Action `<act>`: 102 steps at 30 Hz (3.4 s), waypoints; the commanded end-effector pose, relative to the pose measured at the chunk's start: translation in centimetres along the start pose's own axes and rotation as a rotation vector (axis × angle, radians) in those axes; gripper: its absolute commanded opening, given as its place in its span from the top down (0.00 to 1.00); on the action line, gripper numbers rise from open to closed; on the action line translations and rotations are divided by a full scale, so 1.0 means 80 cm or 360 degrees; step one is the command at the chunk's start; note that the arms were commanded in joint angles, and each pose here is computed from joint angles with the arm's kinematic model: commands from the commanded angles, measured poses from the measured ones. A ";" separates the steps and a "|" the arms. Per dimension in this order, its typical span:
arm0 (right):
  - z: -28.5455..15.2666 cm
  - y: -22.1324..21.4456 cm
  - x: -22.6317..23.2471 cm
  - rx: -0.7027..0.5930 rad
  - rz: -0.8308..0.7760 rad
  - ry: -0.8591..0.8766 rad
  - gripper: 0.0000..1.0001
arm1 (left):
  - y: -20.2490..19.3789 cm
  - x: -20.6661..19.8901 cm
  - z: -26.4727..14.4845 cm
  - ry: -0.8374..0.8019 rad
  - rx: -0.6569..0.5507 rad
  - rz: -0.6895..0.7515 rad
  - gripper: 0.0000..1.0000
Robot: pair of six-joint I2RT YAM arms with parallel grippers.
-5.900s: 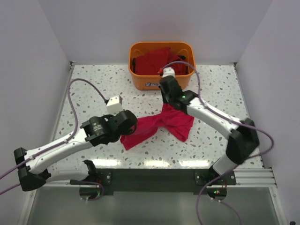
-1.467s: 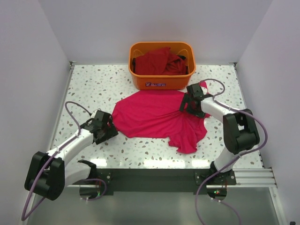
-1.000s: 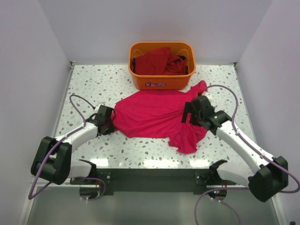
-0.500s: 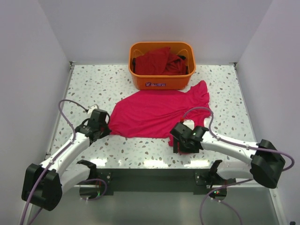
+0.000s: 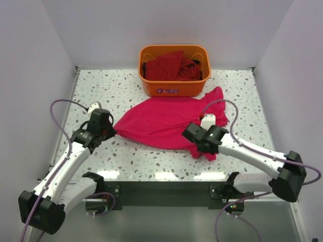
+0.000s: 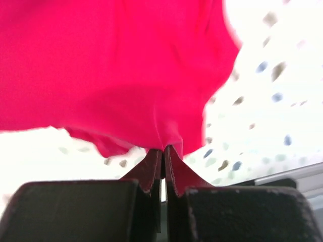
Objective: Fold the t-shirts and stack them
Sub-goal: Flatten the tshirt out
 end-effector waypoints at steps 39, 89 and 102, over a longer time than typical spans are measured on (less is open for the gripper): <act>-0.226 0.253 -0.134 -0.1181 0.0269 -0.0135 1.00 | 0.193 -0.102 -0.131 -0.0215 -0.0807 -0.0131 1.00; 0.203 0.229 -0.082 -0.0377 0.0688 0.0277 0.01 | -0.086 -0.031 0.129 -0.0021 0.0354 0.0290 0.00; 0.164 0.302 -0.122 -0.0557 0.0469 0.0142 0.01 | -0.071 -0.033 0.110 -0.0030 0.0283 0.0284 0.00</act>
Point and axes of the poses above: each gripper's point midway between its finger pads, its own z axis out along the fingers, its own x axis along the line the jaws close on, y = z × x, the point moved 8 cm from there along -z, back along the fingers, and after that the axes turned 6 degrees about -z, right-handed, at the moved point
